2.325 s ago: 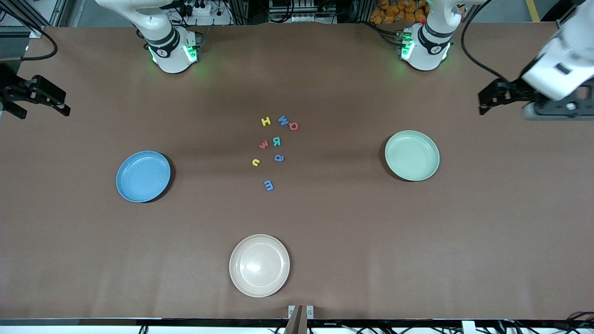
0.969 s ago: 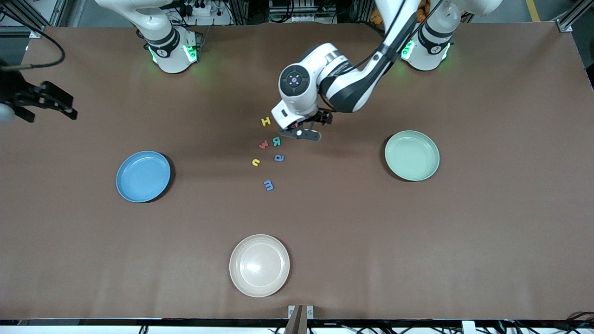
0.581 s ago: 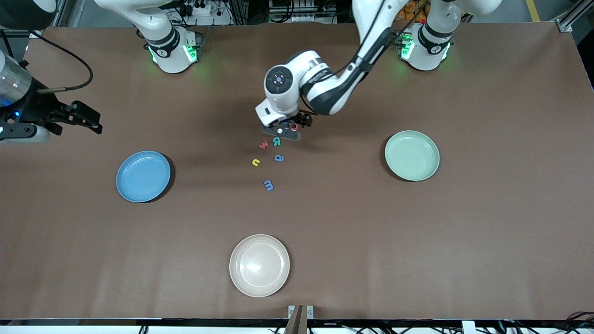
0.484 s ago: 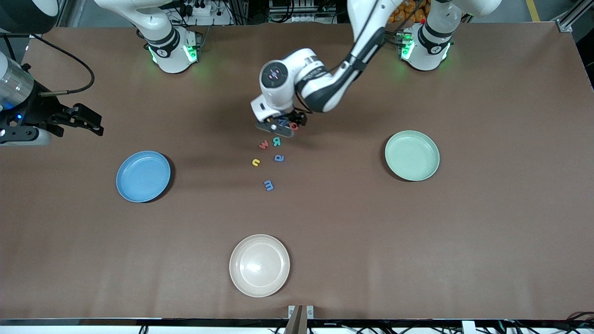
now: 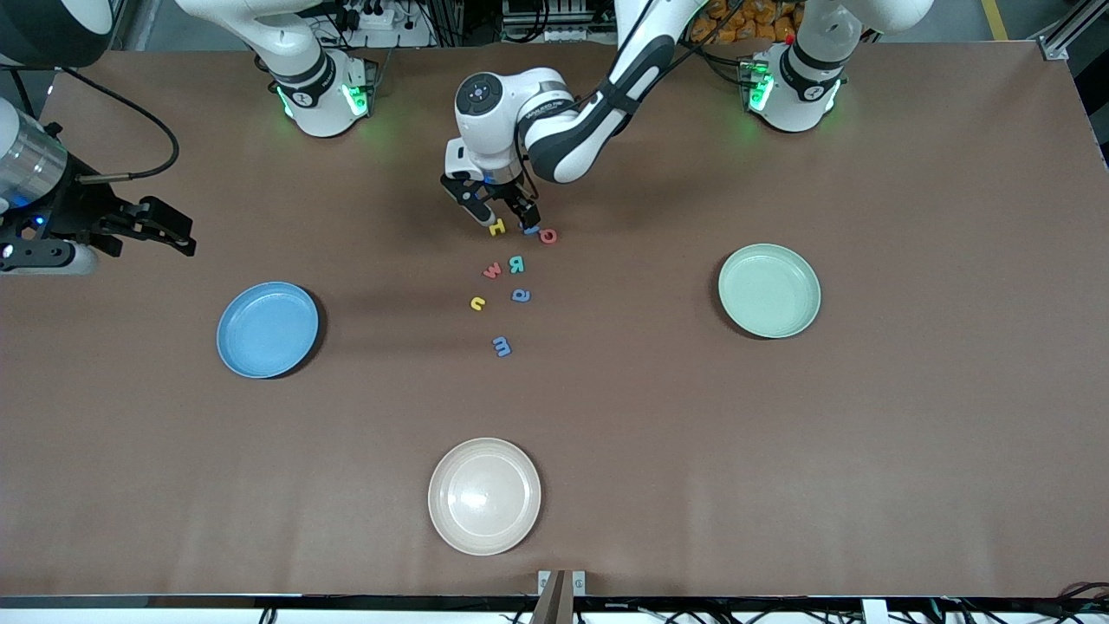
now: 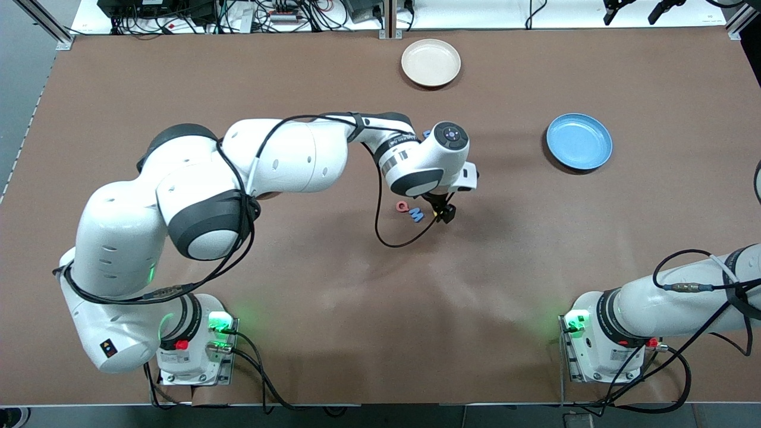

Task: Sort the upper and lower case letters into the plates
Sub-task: 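Grasp the blue M with the left gripper while the right gripper moves out, then carry the M to the green plate while the right gripper reaches letters, then release the M on the green plate while the right gripper grasps u, then place the yellow u on the blue plate while the left gripper reaches Q, then grasp the pink Q with the left gripper while the right gripper returns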

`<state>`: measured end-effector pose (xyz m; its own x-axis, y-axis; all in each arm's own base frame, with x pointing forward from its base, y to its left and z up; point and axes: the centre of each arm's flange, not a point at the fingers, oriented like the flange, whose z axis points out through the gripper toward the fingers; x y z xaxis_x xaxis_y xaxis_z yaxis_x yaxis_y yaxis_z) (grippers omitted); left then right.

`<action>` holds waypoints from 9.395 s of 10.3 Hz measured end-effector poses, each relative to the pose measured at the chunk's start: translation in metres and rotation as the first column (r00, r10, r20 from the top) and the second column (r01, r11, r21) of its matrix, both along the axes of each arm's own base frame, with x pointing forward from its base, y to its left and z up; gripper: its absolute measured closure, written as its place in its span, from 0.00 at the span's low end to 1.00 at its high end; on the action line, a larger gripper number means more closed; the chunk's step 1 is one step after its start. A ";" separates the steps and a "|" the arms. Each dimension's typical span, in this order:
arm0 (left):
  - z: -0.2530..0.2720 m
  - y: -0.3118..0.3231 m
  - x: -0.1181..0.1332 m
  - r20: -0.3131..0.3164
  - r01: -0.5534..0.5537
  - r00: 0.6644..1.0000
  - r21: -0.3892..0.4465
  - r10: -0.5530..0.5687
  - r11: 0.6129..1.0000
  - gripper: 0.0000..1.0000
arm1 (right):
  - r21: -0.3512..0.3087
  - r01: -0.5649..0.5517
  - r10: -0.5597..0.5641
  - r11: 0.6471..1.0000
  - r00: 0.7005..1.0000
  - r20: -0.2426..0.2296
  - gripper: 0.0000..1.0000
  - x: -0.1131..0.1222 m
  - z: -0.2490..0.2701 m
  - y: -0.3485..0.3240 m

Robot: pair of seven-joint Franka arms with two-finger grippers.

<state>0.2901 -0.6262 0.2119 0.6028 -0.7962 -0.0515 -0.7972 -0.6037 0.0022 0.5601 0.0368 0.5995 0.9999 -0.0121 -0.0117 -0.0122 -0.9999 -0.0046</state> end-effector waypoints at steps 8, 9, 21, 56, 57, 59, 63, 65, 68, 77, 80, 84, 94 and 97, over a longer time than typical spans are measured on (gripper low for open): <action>-0.047 0.024 0.017 -0.028 0.142 0.990 0.012 -0.141 0.990 0.00 | 0.000 0.006 -0.006 1.000 1.000 0.000 0.00 0.000 0.000 0.001; -0.049 0.024 0.016 -0.031 0.143 0.989 0.014 -0.143 0.990 0.00 | 0.000 0.006 -0.006 1.000 1.000 0.000 0.00 0.000 0.000 0.001; -0.041 0.020 0.010 -0.023 0.061 0.998 0.012 -0.061 0.998 0.59 | -0.040 0.237 -0.240 0.971 0.969 -0.065 0.00 0.042 -0.087 0.034; -0.007 0.412 0.157 -0.168 -0.176 0.962 0.219 0.214 0.960 0.00 | -0.004 0.559 -0.558 0.829 0.827 -0.072 0.00 -0.076 -0.426 0.317; -0.001 0.384 0.146 -0.144 -0.213 0.958 0.218 0.247 0.953 0.00 | -0.004 0.559 -0.558 0.829 0.827 -0.072 0.00 -0.076 -0.426 0.316; 0.015 0.321 0.119 -0.108 -0.221 0.963 0.194 0.245 0.956 0.00 | -0.004 0.560 -0.558 0.829 0.826 -0.072 0.00 -0.076 -0.426 0.316; 0.028 0.274 0.109 -0.113 -0.413 0.895 0.154 0.431 0.898 0.00 | 0.009 0.555 -0.553 0.832 0.830 -0.066 0.59 -0.076 -0.422 0.319; 0.033 0.219 0.085 -0.087 -0.562 0.812 0.152 0.577 0.813 0.00 | 0.007 0.536 -0.535 0.844 0.843 -0.056 0.73 -0.077 -0.421 0.321; 0.037 0.143 0.042 -0.050 -0.736 0.662 0.148 0.748 0.661 0.00 | 0.007 0.517 -0.517 0.856 0.856 -0.029 0.73 -0.071 -0.416 0.315; -0.027 0.090 0.018 -0.059 -0.880 0.470 0.042 0.881 0.472 0.04 | -0.256 0.421 -0.432 0.870 0.902 0.015 0.73 0.019 -0.355 0.070; -0.034 0.091 0.017 0.030 -0.880 0.472 -0.030 0.881 0.473 0.12 | -0.314 0.324 -0.364 0.892 0.928 -0.075 0.73 0.017 -0.344 0.007; -0.047 0.089 0.013 0.038 -0.888 0.454 -0.058 0.890 0.455 0.23 | -0.321 0.292 -0.340 0.901 0.935 -0.102 0.35 0.019 -0.338 -0.014; -0.040 0.087 0.015 0.038 -0.889 0.452 -0.069 0.891 0.454 0.58 | -0.172 0.296 -0.308 0.940 0.950 -0.047 0.00 0.046 -0.291 0.069; -0.040 0.087 0.015 0.038 -0.888 0.452 -0.069 0.891 0.454 0.64 | -0.141 0.300 -0.308 0.943 0.951 -0.031 0.00 0.047 -0.287 0.092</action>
<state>0.3050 -0.5390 0.1724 0.9840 0.1761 0.0264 0.1758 -0.9843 0.0134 0.6071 0.1283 0.3123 0.9464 -0.3205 -0.0412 -0.3124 -0.9401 0.1368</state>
